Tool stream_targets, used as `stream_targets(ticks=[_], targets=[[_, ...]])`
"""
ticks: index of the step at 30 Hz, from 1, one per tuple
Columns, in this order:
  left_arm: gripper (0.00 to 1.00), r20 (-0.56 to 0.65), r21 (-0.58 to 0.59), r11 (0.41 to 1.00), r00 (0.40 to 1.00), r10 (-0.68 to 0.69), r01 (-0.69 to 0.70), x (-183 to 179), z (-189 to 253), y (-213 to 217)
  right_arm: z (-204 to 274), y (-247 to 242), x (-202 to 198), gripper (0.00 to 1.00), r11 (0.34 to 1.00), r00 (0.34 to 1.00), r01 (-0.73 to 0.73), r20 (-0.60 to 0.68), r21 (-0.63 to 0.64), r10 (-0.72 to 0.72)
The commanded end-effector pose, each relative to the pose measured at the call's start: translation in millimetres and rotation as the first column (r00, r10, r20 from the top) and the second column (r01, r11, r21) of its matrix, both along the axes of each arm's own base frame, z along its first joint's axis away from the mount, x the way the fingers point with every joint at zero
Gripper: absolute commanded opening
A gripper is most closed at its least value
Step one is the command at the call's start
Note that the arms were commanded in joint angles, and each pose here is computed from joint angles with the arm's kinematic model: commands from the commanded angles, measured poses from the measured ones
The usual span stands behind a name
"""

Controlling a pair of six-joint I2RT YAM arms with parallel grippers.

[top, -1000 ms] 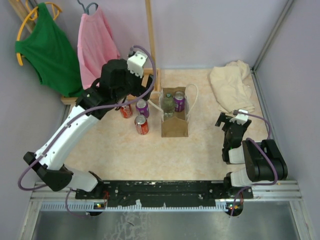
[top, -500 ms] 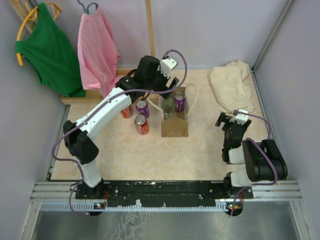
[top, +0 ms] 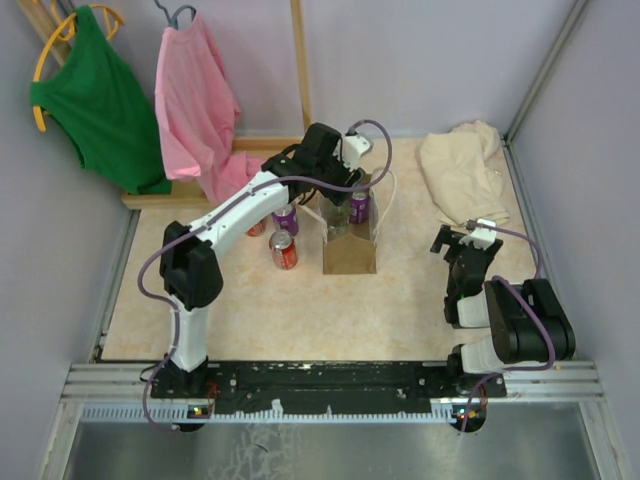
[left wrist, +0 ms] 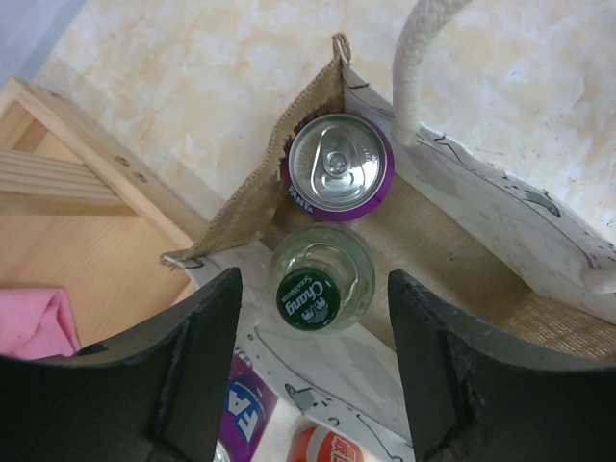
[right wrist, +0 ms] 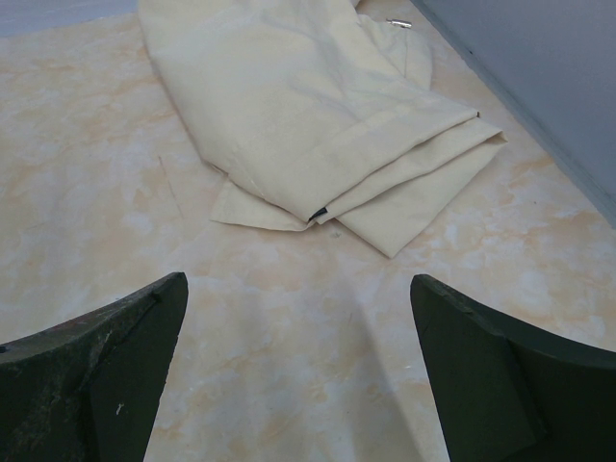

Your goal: Take the beverage out of the canvas bag

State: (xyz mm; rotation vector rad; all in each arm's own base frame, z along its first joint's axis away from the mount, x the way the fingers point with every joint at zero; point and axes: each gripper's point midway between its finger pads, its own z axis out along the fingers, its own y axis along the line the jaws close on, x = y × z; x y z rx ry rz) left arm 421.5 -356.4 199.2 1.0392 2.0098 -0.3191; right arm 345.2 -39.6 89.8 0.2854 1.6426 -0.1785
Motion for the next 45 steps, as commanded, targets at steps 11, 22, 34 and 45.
stream_targets(ticks=[11,22,34,45], targets=[[0.73,-0.047,0.087,0.996,0.999,-0.004,0.008,7.1,-30.6,-2.9,18.7,0.0,10.0,0.99,1.0,0.998,0.007,0.061,-0.01,-0.007],[0.78,-0.08,0.148,0.988,0.996,0.047,-0.034,4.0,-56.4,10.3,18.9,-0.1,10.1,0.99,1.0,0.998,0.008,0.062,-0.009,-0.007],[0.78,-0.125,0.2,0.979,0.99,0.061,-0.035,4.3,-88.5,12.7,18.7,-0.1,10.1,0.99,1.0,0.998,0.007,0.062,-0.01,-0.007],[0.78,-0.164,0.254,0.966,0.983,0.087,-0.044,1.1,-114.4,20.4,18.7,-0.3,10.0,0.99,1.0,0.998,0.008,0.061,-0.01,-0.007]])
